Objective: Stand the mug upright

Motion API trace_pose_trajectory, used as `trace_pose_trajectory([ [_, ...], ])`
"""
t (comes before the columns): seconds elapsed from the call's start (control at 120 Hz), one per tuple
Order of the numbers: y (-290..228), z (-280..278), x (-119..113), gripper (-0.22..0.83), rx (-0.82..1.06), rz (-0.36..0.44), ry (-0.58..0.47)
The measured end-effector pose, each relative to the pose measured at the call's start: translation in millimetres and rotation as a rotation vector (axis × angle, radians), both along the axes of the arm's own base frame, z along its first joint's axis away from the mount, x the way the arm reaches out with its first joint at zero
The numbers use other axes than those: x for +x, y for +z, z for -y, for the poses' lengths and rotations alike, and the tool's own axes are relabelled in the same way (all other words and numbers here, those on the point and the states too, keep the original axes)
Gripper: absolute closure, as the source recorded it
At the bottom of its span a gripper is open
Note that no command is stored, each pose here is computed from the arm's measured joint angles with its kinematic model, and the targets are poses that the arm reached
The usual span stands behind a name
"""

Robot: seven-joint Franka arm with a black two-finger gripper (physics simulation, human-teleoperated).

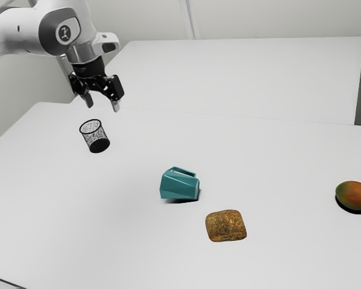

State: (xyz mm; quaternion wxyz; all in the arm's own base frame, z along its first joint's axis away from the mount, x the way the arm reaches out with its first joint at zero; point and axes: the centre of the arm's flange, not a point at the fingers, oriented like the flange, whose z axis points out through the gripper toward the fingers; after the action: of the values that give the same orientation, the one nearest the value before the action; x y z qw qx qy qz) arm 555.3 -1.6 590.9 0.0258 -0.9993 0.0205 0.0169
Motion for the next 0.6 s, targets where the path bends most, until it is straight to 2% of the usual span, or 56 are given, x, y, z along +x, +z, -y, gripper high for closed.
trace_pose_trajectory([
  [0.35, -7, 4, -11, 0.02, -0.031, -0.014, -0.002],
  [0.6, -49, 0, -19, 0.02, -0.203, -0.019, 0.025],
])
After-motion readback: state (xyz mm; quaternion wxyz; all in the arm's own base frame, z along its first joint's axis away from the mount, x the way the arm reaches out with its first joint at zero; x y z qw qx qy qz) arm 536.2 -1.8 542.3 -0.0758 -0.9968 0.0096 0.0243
